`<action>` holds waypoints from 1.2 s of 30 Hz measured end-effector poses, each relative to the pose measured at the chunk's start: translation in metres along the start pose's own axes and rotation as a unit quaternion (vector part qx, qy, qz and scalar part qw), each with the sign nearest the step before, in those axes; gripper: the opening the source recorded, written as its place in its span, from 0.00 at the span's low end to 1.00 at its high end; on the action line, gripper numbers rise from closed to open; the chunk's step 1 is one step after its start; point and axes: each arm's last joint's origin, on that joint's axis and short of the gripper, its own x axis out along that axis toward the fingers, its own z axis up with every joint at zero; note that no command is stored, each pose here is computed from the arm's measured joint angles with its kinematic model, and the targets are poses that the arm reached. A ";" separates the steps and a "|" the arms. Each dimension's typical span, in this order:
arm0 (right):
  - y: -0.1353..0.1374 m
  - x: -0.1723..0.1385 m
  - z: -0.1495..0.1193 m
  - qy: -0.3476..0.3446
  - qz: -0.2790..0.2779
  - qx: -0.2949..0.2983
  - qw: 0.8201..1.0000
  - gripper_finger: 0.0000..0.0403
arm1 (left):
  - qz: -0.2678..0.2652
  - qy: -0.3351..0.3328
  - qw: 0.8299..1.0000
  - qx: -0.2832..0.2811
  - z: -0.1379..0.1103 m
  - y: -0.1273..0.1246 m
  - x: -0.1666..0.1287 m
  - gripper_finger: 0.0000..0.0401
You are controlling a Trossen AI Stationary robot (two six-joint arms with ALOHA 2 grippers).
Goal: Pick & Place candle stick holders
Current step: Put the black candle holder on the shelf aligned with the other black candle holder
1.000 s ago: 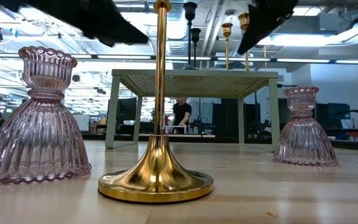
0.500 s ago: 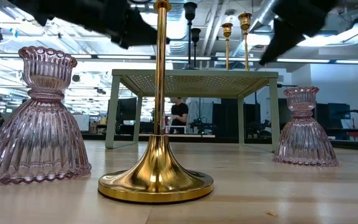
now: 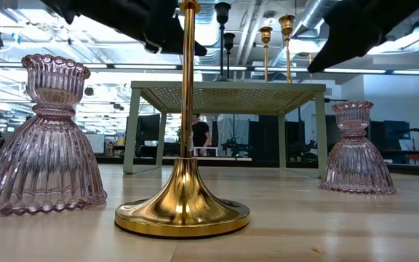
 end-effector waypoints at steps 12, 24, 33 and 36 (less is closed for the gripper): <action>-0.002 0.003 0.002 -0.011 -0.016 -0.002 1.000 0.00 | -0.019 0.053 0.998 0.024 0.001 -0.006 0.028 0.01; -0.003 0.003 0.001 -0.007 -0.016 -0.006 1.000 0.00 | 0.006 0.084 0.996 0.033 0.002 0.002 0.040 0.01; -0.003 0.003 0.001 -0.006 -0.016 -0.007 1.000 0.00 | -0.002 0.077 0.997 0.009 -0.008 0.014 0.059 0.01; -0.003 0.003 0.001 -0.006 -0.016 -0.007 1.000 0.00 | -0.008 0.068 0.998 0.004 -0.008 0.016 0.062 0.01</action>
